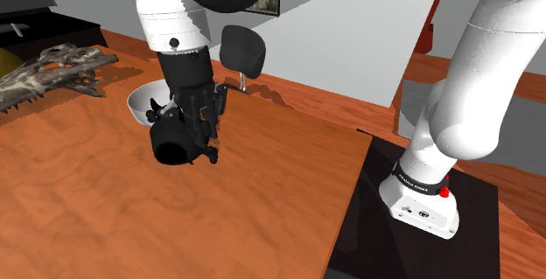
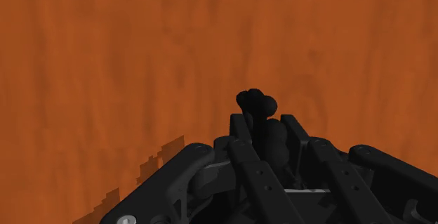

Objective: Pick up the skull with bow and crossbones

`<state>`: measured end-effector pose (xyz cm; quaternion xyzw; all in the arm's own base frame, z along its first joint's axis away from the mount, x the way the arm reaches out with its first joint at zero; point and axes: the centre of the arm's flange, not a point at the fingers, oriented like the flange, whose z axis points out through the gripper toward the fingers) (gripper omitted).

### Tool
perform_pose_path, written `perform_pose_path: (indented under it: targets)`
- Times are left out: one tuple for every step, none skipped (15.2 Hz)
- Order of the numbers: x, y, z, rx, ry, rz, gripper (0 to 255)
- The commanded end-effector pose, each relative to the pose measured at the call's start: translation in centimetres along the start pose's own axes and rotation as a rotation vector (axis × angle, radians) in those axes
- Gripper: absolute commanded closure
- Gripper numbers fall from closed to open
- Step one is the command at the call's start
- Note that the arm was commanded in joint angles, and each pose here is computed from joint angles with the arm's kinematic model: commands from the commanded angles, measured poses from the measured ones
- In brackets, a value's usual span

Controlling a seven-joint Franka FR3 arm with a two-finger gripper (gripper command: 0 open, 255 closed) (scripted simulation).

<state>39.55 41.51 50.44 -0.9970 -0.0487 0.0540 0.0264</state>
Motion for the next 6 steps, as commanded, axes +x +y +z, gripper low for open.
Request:
perform_pose_path:
  targets:
    - [0.0, -0.1, -1.1, 0.0, 0.001, 0.0, 255]
    - [-0.1, -0.1, -1.6, 0.0, 0.001, 0.0, 255]
    - [-0.2, -0.2, -2.1, 0.0, 0.001, 0.0, 255]
    - [-0.2, -0.2, -2.6, 0.0, 0.001, 0.0, 255]
    - [-0.2, -0.2, -2.7, 0.0, 0.001, 0.0, 255]
    - [-0.2, -0.2, -2.7, 0.0, 0.001, 0.0, 255]
